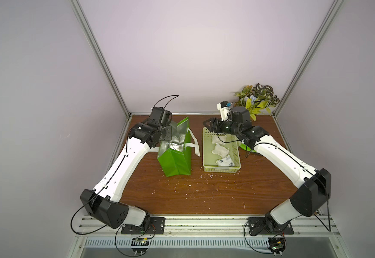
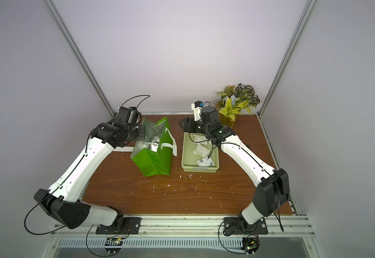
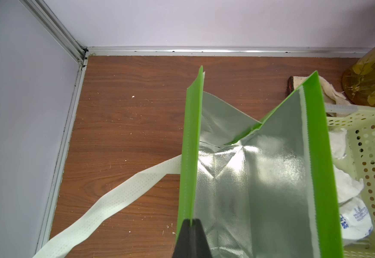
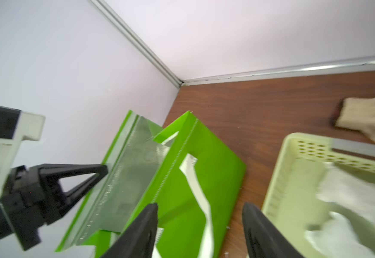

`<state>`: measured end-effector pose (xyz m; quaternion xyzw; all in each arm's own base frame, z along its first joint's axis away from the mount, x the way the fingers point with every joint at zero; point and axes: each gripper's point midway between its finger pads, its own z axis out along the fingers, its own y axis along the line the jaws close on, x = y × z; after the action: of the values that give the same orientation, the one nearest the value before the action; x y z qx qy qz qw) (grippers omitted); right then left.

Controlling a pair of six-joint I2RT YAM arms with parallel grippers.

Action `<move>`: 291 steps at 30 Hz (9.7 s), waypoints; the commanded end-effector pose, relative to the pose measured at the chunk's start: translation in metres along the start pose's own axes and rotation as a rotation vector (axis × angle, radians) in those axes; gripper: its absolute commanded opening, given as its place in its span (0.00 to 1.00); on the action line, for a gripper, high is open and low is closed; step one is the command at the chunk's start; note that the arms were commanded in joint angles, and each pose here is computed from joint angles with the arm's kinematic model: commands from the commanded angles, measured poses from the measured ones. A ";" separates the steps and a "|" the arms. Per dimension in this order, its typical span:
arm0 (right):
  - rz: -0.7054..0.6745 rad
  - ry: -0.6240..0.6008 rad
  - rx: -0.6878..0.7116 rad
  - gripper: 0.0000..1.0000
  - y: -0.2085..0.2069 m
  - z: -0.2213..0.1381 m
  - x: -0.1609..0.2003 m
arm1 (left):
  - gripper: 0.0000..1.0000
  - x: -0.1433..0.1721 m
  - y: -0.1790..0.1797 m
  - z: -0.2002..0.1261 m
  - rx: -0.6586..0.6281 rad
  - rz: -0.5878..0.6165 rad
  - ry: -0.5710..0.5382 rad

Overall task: Place the ice pack in the delivery bag
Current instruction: Pick up the ice pack from the bin, then place the ice pack in the delivery bag, then pick up the ice pack from the bin, then place the ice pack in the delivery bag, then move the ice pack to the bin, then pick up the ice pack from the bin.

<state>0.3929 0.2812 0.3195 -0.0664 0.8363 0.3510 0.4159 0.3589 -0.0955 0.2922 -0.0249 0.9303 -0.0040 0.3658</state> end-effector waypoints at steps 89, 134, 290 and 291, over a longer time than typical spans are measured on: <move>-0.495 0.281 -0.022 0.29 0.061 0.064 0.076 | 0.00 -0.012 -0.038 -0.017 0.269 -0.157 -0.048; -0.710 0.484 0.456 0.90 -0.174 0.066 0.082 | 0.00 -0.018 -0.041 -0.015 0.275 -0.135 -0.067; -0.869 0.911 0.521 0.99 -0.199 0.001 0.170 | 0.00 -0.016 -0.041 -0.006 0.262 -0.097 -0.066; -0.900 0.906 0.525 0.99 -0.201 0.004 0.166 | 0.00 -0.016 -0.041 -0.006 0.262 -0.097 -0.064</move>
<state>0.3675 0.1697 0.0856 -0.4022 0.8980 -0.1072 0.1429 0.3627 -0.1391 0.3098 -0.0231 0.9085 -0.1506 0.3892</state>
